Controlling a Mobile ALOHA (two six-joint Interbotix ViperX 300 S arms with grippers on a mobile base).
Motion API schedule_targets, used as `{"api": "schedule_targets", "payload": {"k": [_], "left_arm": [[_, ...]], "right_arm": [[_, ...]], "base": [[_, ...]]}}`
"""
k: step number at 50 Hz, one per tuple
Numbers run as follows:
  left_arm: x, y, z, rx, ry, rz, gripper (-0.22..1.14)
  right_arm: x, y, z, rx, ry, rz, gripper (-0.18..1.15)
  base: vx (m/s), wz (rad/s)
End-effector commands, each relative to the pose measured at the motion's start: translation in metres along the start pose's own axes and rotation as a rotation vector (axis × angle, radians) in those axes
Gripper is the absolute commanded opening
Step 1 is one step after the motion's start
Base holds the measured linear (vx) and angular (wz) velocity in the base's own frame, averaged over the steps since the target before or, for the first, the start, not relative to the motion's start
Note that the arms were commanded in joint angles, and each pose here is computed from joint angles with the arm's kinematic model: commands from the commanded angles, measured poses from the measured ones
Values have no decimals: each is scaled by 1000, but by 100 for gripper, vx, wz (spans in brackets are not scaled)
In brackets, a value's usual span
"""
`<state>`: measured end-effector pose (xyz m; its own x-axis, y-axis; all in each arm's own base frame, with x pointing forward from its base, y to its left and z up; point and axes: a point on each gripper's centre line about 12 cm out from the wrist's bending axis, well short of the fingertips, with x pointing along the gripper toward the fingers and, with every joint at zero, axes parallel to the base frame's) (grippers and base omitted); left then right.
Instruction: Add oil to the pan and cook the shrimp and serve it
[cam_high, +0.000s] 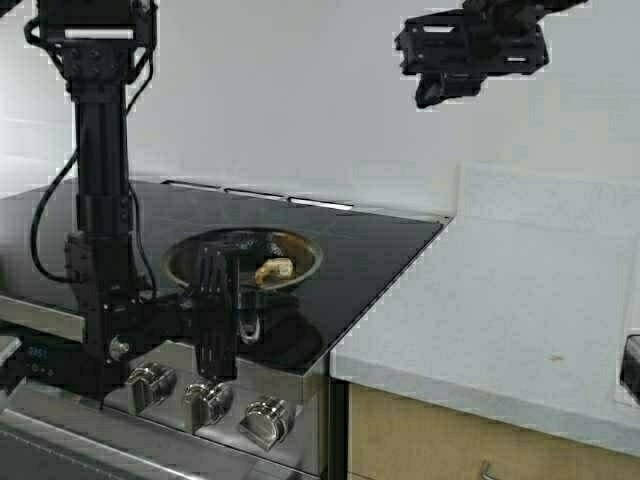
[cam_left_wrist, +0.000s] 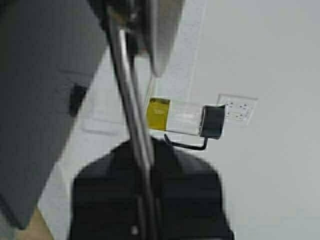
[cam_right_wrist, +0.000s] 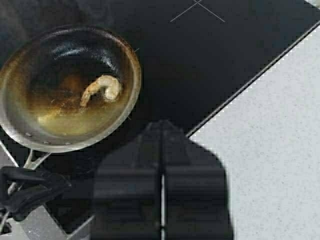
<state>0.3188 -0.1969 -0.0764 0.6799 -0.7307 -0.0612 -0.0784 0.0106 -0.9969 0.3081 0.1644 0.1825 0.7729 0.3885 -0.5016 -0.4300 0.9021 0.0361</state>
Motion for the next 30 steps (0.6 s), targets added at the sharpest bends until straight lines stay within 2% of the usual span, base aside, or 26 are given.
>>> {"api": "schedule_targets", "payload": {"k": [1, 16, 30], "left_arm": [[9, -31, 4, 49, 0, -81, 3], [-3, -49, -2, 48, 1, -80, 3], [-12, -67, -7, 49, 3, -84, 3]], "right_arm": [[-2, 1, 14, -1, -40, 3, 5], [2, 1, 13, -1, -32, 3, 5], [2, 3, 16, 4, -14, 9, 5]], "base": [[0, 4], [2, 12], [5, 36]]}}
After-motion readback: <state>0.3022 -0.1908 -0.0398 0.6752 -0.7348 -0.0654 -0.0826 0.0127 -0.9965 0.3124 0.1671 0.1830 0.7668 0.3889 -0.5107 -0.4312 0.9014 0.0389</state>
